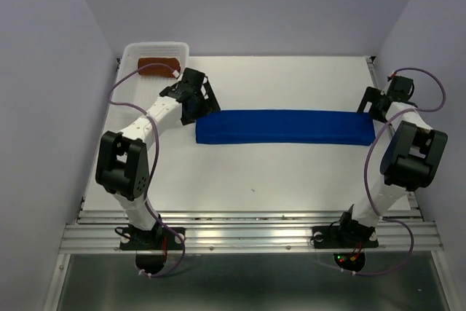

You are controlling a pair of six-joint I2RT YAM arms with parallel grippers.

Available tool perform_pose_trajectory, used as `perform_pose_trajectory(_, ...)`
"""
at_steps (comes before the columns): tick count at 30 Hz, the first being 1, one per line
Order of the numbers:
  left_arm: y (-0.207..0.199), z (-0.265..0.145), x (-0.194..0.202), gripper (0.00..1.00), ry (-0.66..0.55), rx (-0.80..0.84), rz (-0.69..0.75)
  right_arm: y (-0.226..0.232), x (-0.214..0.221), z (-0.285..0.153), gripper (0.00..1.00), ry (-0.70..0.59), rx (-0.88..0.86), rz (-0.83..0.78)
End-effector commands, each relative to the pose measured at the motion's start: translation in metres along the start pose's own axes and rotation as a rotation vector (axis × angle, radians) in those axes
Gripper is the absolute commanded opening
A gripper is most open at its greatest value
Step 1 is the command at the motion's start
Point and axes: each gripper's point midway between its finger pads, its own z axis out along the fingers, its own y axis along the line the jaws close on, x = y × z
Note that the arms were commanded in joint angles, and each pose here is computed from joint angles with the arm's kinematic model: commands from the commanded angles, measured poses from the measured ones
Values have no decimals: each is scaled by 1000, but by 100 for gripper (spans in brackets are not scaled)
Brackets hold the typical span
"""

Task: Roll the towels
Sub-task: Fold the towel

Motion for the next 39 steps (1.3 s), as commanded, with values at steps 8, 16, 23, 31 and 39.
perform_pose_trajectory(8,21,-13,-14,99,-76,1,1,-29,10,37,97,63,112,-116)
perform_pose_trajectory(16,22,-6,-10,99,-46,20,-1,-25,33,48,90,114,71,-80)
perform_pose_trajectory(23,18,-2,-10,99,-28,42,0,-16,51,50,89,135,-60,-8)
perform_pose_trajectory(31,10,2,-9,98,-8,78,10,-5,51,42,66,105,-192,49)
perform_pose_trajectory(39,17,6,-5,98,7,53,9,-12,46,40,32,86,-176,36)
